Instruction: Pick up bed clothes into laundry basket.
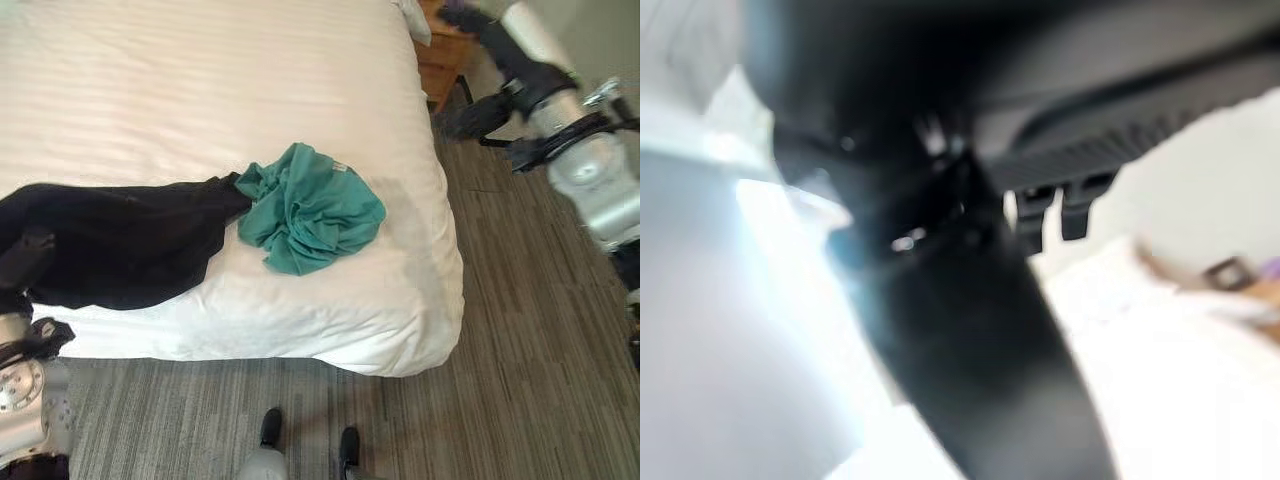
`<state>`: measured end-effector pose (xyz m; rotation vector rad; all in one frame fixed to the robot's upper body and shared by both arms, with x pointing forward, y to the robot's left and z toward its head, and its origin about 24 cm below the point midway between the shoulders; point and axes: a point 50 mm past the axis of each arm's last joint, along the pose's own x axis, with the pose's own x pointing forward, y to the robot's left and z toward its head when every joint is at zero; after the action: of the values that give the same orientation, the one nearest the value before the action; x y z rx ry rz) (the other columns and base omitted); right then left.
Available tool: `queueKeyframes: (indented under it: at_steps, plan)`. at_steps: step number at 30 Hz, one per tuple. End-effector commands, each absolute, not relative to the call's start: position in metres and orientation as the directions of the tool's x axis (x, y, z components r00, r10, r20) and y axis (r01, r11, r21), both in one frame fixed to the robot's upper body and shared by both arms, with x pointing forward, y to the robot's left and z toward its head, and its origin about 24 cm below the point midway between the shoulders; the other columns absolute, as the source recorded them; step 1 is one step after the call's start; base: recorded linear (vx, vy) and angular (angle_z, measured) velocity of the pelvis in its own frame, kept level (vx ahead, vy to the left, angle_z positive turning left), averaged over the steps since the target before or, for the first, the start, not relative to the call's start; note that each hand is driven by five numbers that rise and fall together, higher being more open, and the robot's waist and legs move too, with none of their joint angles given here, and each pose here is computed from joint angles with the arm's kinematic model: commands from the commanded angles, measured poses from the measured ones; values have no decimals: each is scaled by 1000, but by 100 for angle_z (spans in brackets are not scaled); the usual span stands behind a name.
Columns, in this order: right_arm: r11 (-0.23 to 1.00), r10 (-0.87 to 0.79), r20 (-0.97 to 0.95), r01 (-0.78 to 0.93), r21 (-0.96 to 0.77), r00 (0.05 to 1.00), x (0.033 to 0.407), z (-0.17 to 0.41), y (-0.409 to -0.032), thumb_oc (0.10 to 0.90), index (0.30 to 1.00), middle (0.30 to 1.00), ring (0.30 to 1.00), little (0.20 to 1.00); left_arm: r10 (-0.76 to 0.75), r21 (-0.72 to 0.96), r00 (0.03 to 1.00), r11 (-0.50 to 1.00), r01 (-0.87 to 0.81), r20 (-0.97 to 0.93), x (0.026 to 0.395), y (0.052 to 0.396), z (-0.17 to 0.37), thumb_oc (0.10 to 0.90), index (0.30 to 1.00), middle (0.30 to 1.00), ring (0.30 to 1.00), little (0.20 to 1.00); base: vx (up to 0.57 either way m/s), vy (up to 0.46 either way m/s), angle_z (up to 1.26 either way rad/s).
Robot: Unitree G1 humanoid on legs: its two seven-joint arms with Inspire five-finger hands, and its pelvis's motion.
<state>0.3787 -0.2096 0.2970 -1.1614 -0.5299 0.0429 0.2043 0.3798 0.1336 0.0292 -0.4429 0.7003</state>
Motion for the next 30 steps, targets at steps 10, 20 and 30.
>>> queueKeyframes:
  at_steps: [10, 20, 30]
  plan:
    - [-47, 270, 257, 279, -959, 928, 391, 326, -213, 800, 900, 900, 900, 900, 589, -165, 621, 781, -603, 517, 174, 393, 151, 400, 300, 300, 300, 300, 36, -5, 14]
    - [38, 239, 236, 234, -972, 942, 404, 303, -206, 800, 900, 900, 900, 900, 524, -164, 666, 835, -526, 531, 194, 379, 155, 400, 300, 300, 300, 300, 10, -2, 7]
    - [225, 161, 335, 296, -928, 928, 407, 298, -212, 800, 900, 900, 900, 900, 524, -170, 669, 836, -522, 527, 194, 370, 150, 400, 300, 300, 300, 300, -37, 0, 12]
